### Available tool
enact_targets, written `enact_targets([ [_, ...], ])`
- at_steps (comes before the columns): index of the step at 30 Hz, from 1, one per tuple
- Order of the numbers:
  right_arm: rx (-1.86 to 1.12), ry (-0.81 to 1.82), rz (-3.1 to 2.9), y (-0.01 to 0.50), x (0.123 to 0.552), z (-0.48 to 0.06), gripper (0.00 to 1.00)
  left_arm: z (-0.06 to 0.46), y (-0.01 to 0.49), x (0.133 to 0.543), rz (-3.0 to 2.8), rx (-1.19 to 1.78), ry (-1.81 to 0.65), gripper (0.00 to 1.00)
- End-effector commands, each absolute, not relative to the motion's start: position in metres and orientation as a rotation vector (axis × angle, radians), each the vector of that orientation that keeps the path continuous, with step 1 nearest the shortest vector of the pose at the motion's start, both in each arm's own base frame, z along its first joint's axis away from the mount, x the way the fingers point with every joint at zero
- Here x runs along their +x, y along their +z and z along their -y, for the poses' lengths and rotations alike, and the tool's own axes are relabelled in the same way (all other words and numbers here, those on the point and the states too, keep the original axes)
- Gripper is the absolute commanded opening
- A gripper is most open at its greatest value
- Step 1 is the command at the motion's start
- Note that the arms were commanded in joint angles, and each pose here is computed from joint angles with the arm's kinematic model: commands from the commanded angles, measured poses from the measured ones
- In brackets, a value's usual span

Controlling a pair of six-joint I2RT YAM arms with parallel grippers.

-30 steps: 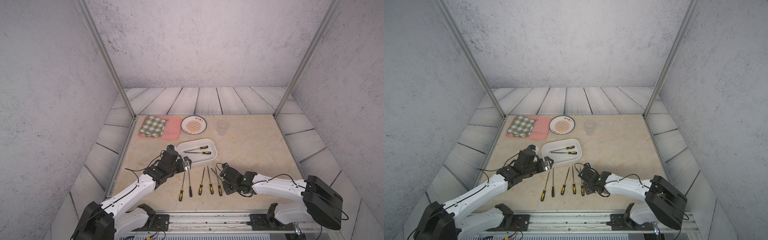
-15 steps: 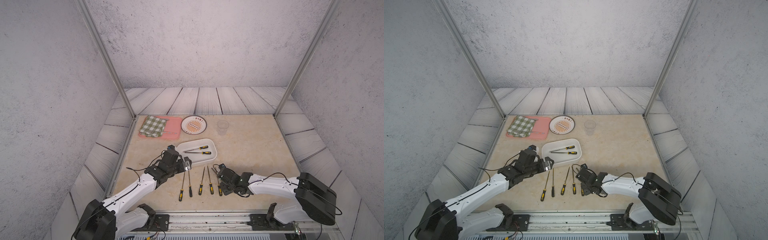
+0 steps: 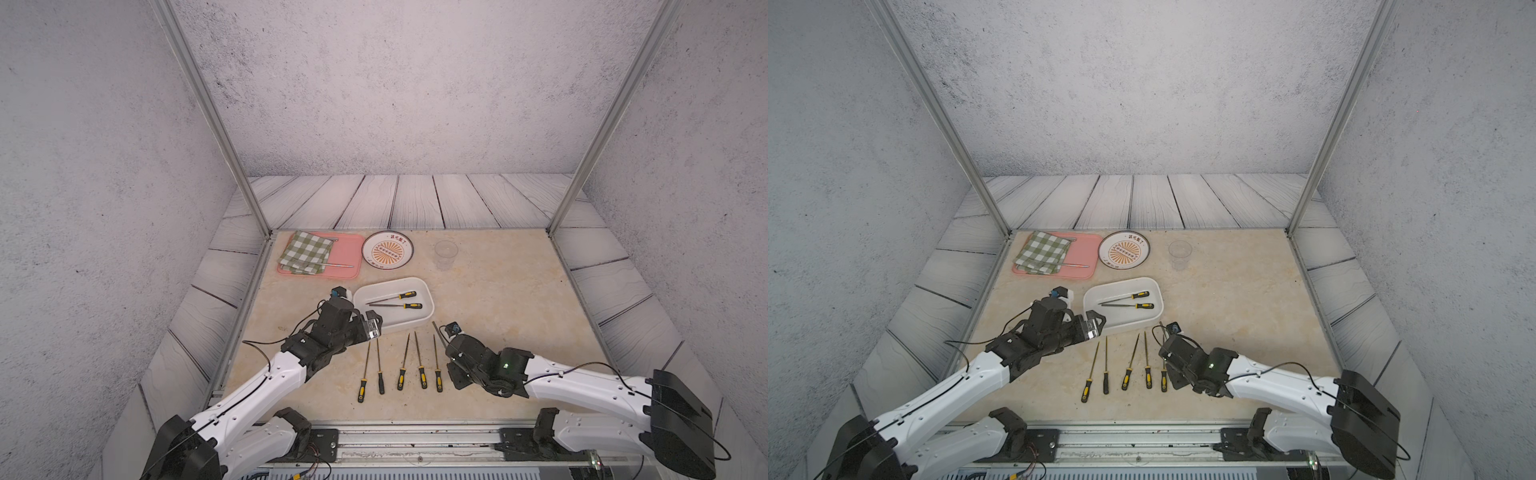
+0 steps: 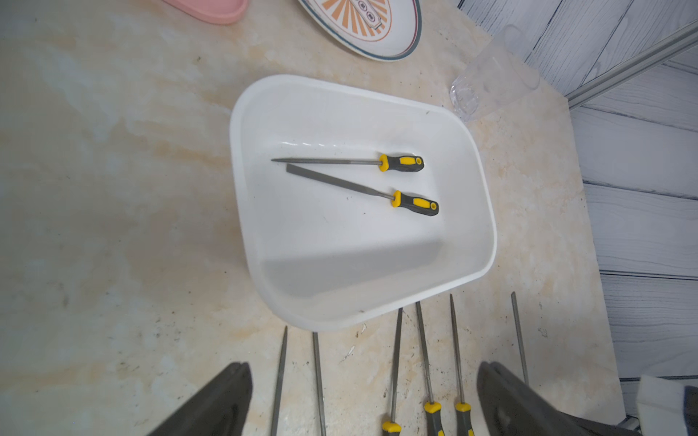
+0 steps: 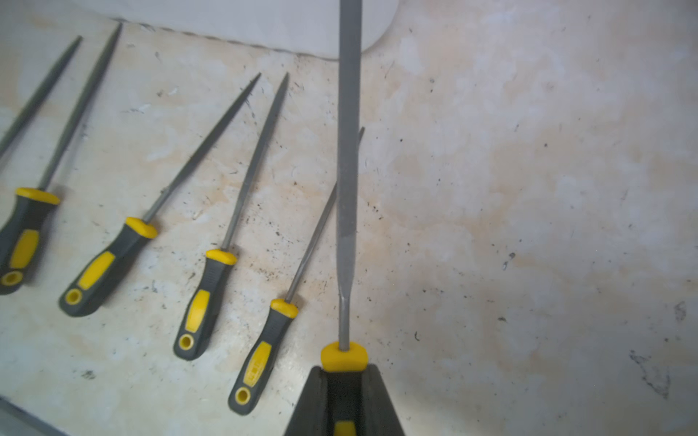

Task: Put the file tool into the storage box
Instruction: Pick up the file tool from the center of the board, then place the file tool in the storage box.

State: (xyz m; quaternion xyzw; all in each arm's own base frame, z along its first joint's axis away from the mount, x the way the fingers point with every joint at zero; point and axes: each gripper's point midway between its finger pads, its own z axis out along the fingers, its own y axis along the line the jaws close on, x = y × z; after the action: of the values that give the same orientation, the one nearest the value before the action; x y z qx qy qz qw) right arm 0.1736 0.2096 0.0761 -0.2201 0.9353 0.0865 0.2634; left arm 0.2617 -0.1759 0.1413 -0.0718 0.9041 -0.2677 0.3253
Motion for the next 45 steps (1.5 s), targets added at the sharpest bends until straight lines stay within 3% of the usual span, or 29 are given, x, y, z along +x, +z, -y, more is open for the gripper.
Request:
enact_targets([
  [1, -0.666, 0.292, -2.439, 0.105, 0.174, -0.216, 0.12, 0.174, 0.153, 0.264, -2.326, -0.193, -0.699, 0.98],
  [12, -0.909, 0.374, -2.126, 0.188, 0.182, -0.239, 0.13, 0.166, 0.168, 0.265, -2.287, -0.187, -0.676, 0.98],
  [23, -1.083, 0.379, -2.015, 0.216, 0.192, -0.259, 0.13, 0.168, 0.174, 0.279, -2.264, -0.242, -0.824, 0.98],
  [31, -1.175, 0.546, -1.965, 0.219, 0.212, -0.284, 0.13, 0.151, 0.162, 0.283, -2.295, -0.29, -0.793, 0.98],
  [45, -1.324, 0.369, -2.027, 0.181, 0.272, -0.298, 0.09, 0.138, 0.129, 0.285, -2.367, -0.326, -0.703, 0.98],
])
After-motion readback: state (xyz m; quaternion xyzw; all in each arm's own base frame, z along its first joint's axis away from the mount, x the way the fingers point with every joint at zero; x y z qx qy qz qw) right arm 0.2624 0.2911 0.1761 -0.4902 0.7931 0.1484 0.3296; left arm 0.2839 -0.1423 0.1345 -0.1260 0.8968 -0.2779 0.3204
